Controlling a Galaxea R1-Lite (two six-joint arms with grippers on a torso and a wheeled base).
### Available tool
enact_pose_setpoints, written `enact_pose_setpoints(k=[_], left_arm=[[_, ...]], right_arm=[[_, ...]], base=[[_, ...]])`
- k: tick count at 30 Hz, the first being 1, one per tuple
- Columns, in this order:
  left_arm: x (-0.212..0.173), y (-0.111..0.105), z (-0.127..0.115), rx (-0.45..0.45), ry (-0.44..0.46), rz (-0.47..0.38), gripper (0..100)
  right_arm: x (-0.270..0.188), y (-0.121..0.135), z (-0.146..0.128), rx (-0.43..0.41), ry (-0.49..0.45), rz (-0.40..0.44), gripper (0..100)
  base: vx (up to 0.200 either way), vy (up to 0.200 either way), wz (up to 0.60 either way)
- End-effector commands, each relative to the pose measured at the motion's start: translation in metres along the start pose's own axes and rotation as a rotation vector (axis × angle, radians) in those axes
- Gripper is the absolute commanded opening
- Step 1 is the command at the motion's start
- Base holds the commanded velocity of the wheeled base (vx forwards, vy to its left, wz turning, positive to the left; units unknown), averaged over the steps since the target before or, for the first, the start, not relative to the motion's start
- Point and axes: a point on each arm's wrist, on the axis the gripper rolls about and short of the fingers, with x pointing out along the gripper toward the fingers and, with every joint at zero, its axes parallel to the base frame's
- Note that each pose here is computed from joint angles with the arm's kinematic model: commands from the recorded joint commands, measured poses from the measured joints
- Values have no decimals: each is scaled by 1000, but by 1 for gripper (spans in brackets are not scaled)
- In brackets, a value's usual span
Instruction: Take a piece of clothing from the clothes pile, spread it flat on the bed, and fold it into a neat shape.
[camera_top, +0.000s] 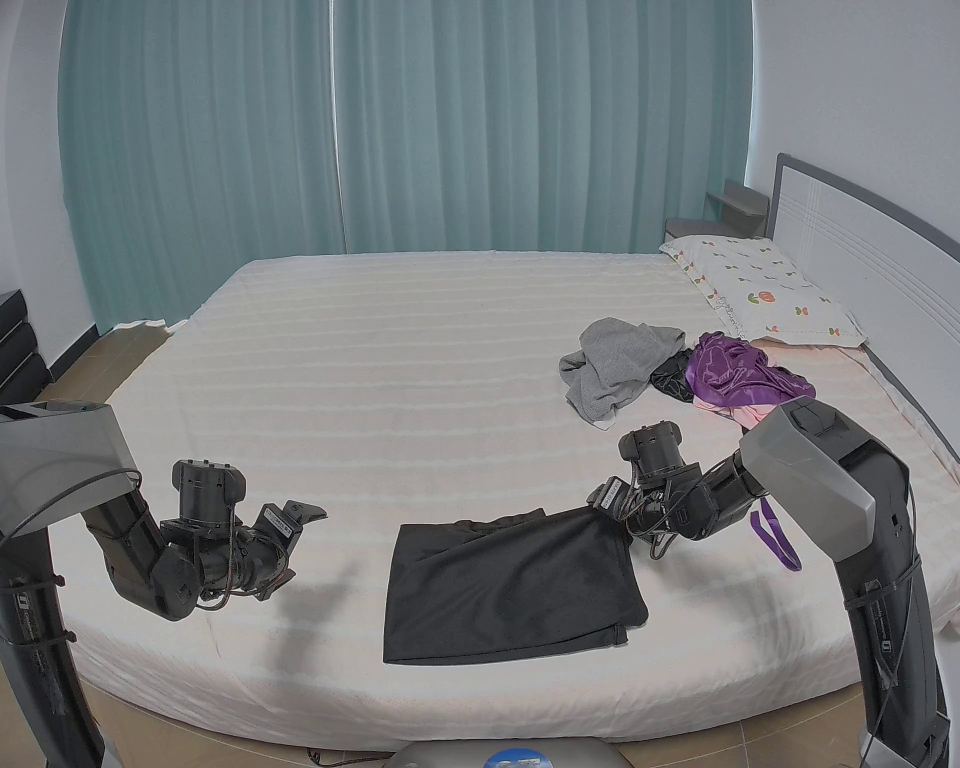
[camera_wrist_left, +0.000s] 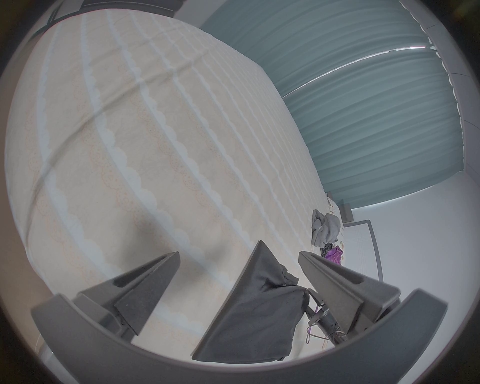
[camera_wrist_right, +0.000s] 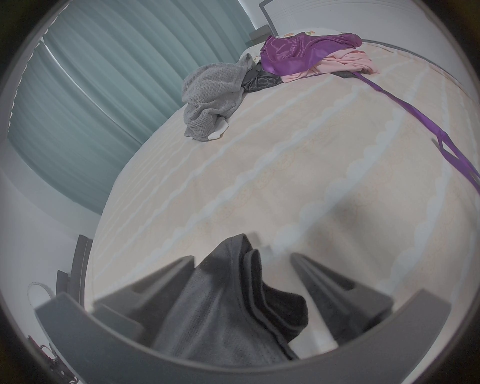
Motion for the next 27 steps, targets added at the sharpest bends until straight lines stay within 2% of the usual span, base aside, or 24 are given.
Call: enact_pose_setpoints(k=[1,12,27], left_arm=[[0,0,0,0,1,1,100],[1,-1,2,-2,-5,-7,100],[6,-13,-5,26,9,-42,100]], right_arm=[[-13,4,6,8,-9,14,100],[-42,0,17,23,-5,29,100],[-48,-7,7,20,17,31,100]], base=[[0,0,0],[0,0,0],[0,-200,0]])
